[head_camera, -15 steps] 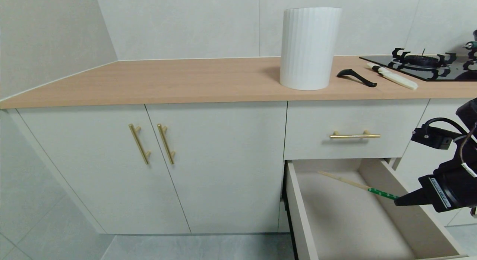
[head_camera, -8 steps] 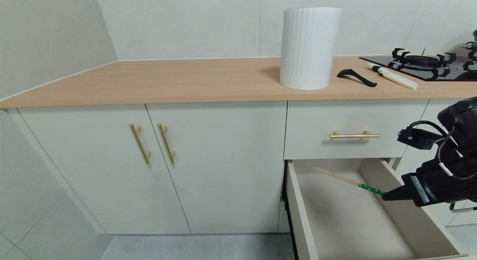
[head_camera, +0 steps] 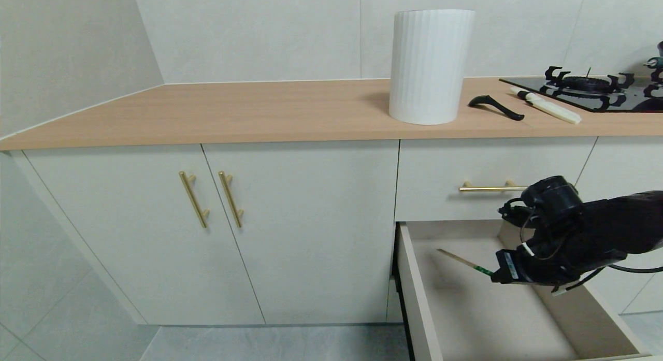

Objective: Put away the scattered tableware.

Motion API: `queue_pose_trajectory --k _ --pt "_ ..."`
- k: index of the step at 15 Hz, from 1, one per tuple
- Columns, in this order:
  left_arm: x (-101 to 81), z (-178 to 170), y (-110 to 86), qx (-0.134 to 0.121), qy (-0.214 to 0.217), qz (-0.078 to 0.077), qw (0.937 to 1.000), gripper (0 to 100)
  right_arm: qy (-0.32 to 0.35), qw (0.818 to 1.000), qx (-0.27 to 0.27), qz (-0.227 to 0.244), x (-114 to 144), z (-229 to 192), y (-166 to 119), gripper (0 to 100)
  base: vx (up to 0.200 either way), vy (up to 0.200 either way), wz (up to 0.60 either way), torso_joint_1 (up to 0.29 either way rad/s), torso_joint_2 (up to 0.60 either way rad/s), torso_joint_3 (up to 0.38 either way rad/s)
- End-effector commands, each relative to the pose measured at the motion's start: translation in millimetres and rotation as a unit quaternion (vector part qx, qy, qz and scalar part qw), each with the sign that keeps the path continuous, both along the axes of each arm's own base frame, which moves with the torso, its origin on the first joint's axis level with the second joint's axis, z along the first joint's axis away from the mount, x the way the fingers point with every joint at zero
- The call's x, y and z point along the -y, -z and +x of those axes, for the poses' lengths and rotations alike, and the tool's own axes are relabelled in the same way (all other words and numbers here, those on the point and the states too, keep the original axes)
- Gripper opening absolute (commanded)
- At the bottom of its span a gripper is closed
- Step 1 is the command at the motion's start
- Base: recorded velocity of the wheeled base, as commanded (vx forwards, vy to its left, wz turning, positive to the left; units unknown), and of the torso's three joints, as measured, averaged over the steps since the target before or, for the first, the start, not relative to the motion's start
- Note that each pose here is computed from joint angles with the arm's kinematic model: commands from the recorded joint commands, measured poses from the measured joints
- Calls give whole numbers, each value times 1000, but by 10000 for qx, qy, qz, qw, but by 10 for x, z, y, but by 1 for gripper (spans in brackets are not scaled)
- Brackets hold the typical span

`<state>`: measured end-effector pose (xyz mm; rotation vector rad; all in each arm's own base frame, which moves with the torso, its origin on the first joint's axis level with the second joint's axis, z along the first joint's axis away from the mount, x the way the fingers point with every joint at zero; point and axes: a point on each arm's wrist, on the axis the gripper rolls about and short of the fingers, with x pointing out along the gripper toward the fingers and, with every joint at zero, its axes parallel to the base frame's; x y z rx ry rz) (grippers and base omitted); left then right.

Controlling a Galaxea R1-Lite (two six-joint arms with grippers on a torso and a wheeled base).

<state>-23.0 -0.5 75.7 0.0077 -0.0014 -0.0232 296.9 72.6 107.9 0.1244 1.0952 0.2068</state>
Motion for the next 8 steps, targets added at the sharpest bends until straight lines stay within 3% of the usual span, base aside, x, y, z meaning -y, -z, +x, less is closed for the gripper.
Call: queue_pose_trajectory --k 1,3,8 --pt "0 1 0 -6 -1 0 10000 100 25 9991 -432 6 -165 111 382 0 0 0 0 0 0 0" --pt "0 1 0 -6 -1 0 10000 100 132 9994 -317 36 -251 173 628 0 0 0 0 0 0 0" --pt "0 1 0 -6 -1 0 10000 100 209 9976 -368 -549 -376 216 1106 0 0 0 0 0 0 0"
